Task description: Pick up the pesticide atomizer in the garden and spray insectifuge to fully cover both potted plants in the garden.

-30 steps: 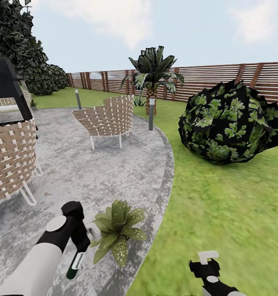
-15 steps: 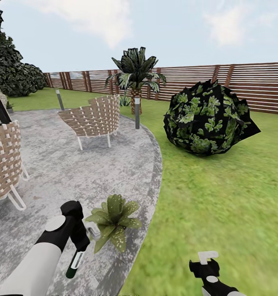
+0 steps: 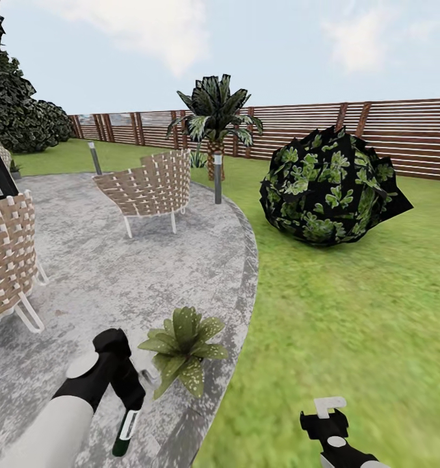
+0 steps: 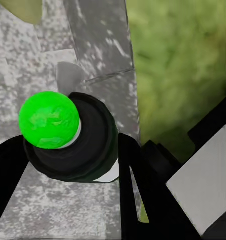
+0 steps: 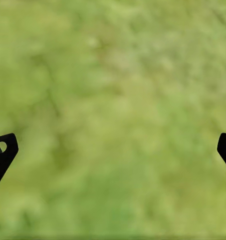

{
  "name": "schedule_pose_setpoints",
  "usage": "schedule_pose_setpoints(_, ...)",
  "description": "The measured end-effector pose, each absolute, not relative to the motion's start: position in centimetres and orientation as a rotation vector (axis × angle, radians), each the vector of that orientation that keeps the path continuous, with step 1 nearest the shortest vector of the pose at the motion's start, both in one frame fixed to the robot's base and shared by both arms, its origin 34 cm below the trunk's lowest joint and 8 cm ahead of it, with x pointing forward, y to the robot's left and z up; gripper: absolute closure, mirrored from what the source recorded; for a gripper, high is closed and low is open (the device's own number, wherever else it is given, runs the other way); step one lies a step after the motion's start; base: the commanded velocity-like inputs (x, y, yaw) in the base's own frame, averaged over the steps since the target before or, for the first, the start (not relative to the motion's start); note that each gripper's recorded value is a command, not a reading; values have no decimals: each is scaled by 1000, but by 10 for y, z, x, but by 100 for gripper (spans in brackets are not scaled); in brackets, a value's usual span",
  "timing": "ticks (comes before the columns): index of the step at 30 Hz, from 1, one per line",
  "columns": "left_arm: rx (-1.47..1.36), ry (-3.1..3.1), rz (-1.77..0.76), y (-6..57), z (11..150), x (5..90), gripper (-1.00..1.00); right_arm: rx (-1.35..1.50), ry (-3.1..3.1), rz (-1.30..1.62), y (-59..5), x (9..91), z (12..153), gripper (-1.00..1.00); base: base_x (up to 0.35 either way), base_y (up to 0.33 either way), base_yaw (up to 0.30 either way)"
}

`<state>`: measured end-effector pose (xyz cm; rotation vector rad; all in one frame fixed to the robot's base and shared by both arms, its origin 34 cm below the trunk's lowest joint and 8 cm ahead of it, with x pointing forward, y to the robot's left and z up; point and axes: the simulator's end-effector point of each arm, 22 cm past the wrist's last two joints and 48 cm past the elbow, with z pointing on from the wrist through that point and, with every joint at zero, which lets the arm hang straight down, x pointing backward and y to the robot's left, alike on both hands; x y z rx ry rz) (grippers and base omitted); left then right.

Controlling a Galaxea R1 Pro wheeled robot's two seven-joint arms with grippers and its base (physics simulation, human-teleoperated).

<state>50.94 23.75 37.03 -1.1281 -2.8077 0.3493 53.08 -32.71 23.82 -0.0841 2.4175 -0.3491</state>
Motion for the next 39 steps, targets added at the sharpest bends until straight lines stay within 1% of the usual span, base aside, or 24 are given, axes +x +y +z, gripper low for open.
schedule_pose_setpoints(3, -1105, -2823, 312, 249, 362, 506, 100, -84, 2417, -349, -327, 531, 238, -100, 0, 0, 0)
schedule_pose_setpoints(7, -1021, -2874, 349, 259, 361, 507, 100, -85, 2417, -349, -326, 531, 238, -100, 0, 0, 0)
schedule_pose_setpoints(10, -1009, -2869, 363, 257, 356, 500, 100, -84, 2416, -343, -323, 532, 238, -100, 0, 0, -53)
schedule_pose_setpoints(15, -1009, -2871, 372, 252, 356, 500, 100, -84, 2416, -342, -322, 532, 238, -100, 0, 0, -251)
schedule_pose_setpoints(22, -983, -2891, 328, 273, 359, 503, 100, -84, 2416, -341, -322, 532, 238, -100, 0, 16, -281)
schedule_pose_setpoints(32, -985, -2893, 326, 272, 360, 505, 100, -83, 2418, -351, -328, 531, 238, -100, 7, 280, -31)
schedule_pose_setpoints(39, -990, -2892, 334, 268, 360, 505, 100, -84, 2416, -344, -324, 532, 238, -100, 82, 258, -39)
